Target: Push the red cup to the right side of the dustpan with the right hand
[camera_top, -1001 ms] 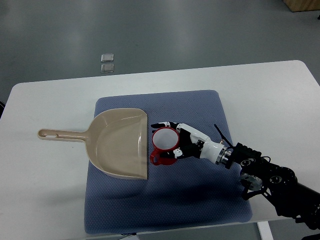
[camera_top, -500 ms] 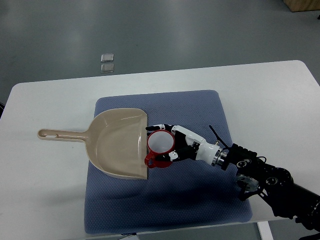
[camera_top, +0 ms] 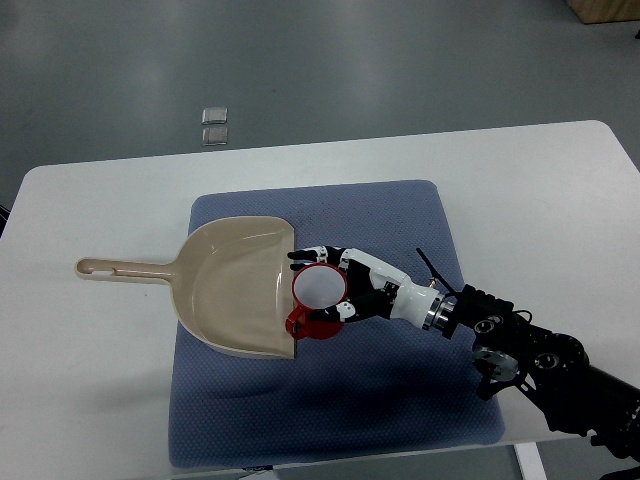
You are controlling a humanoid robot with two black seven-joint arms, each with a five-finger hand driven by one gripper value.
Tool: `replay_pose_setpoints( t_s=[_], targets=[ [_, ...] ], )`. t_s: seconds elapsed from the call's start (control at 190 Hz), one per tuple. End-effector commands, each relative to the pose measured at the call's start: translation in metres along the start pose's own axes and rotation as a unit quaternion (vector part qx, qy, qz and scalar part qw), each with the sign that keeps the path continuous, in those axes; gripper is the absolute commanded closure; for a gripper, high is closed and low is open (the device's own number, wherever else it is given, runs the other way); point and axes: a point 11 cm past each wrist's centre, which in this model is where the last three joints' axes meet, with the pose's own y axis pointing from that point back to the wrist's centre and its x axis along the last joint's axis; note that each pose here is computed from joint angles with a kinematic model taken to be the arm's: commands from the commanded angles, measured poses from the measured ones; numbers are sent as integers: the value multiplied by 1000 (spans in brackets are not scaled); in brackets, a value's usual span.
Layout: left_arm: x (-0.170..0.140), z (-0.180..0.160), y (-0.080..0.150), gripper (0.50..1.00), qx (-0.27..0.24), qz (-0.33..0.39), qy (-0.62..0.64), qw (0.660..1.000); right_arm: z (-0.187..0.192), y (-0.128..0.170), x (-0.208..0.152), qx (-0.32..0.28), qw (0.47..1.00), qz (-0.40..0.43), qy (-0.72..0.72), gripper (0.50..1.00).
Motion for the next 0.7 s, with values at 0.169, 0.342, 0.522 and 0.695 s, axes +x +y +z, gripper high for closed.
replay_pose_setpoints(
  t_s=[0.169,0.342,0.522,0.695],
  targets=[
    [0,0,0,500,0,-1,0,1000,-6,0,5,4,1000,4,6,564],
    [0,0,0,500,0,0,0,1000,-12,7,12,4,1000,-3,7,564],
    [0,0,0,500,1,0,0,1000,-22,15,21,12,1000,-3,5,564],
    [0,0,0,500,1,-1,0,1000,-31,21,32,16,1000,6,14,564]
  ],
)
